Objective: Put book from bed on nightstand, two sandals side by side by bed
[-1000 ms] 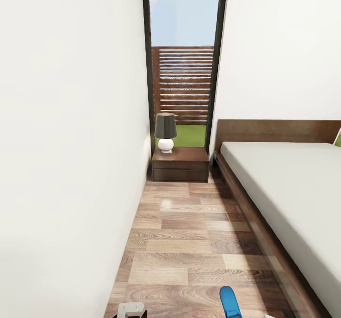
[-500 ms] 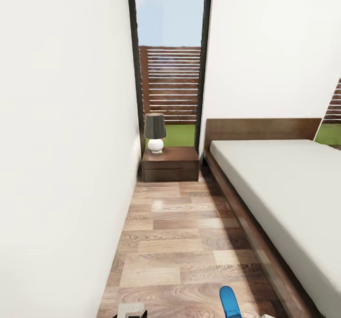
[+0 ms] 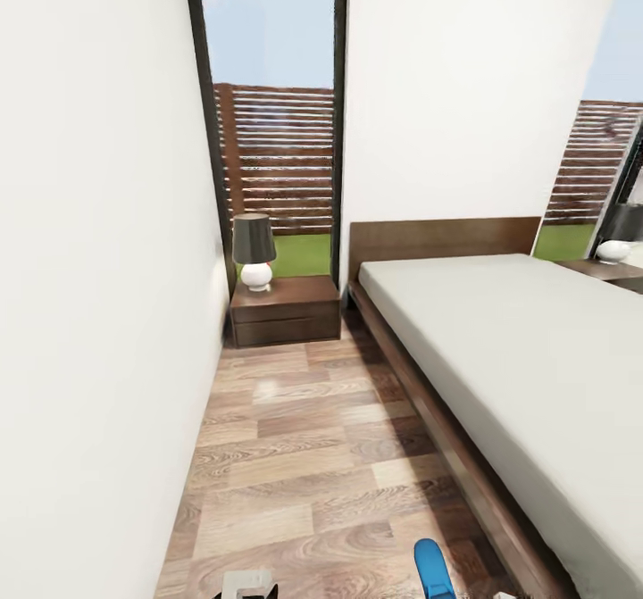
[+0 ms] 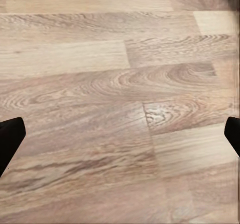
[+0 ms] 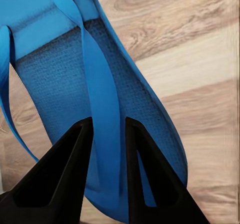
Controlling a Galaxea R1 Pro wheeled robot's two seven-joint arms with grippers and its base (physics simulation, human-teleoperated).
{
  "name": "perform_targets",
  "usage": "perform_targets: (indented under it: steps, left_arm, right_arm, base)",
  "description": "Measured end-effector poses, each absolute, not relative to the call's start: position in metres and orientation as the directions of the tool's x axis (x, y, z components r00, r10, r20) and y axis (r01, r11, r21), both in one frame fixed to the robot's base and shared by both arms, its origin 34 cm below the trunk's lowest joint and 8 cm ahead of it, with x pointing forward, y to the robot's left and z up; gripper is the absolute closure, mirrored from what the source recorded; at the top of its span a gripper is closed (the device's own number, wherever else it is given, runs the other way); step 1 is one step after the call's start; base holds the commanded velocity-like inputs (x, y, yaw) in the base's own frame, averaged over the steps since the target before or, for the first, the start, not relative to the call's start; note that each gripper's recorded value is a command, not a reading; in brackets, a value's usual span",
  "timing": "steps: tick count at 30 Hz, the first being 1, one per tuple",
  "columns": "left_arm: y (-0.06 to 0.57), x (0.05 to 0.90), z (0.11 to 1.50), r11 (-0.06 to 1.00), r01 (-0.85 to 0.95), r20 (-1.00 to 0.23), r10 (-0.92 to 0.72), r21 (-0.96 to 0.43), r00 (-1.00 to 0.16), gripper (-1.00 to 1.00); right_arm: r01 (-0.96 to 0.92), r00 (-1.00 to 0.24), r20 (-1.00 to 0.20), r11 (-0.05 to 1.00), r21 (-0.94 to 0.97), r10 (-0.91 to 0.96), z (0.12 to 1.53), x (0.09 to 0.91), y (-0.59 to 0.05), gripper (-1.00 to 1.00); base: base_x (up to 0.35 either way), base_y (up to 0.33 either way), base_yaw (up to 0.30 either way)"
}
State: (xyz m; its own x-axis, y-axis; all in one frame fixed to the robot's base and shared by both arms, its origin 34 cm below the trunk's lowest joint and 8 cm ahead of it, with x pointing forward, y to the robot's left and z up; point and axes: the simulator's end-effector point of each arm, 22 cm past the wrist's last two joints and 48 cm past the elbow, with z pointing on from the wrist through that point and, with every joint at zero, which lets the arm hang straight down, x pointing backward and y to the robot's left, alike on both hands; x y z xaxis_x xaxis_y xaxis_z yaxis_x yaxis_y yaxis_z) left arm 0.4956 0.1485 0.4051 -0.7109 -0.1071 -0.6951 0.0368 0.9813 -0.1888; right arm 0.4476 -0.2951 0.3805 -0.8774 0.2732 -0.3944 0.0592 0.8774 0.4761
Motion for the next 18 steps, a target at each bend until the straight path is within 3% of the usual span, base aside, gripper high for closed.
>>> perform_targets:
  steps: [18]
  left_arm:
    - [0.1485,0.4956,0.4051,0.981,0.037,-0.695,-0.107,-0.189,-0.711,-1.0]
  right_arm:
    - [0.06,-0.877,-0.394,0.878,0.475,0.273,0.3804,0.4476,-0.2954,1.0]
  base:
    - [0.0,0.0,-0.282]
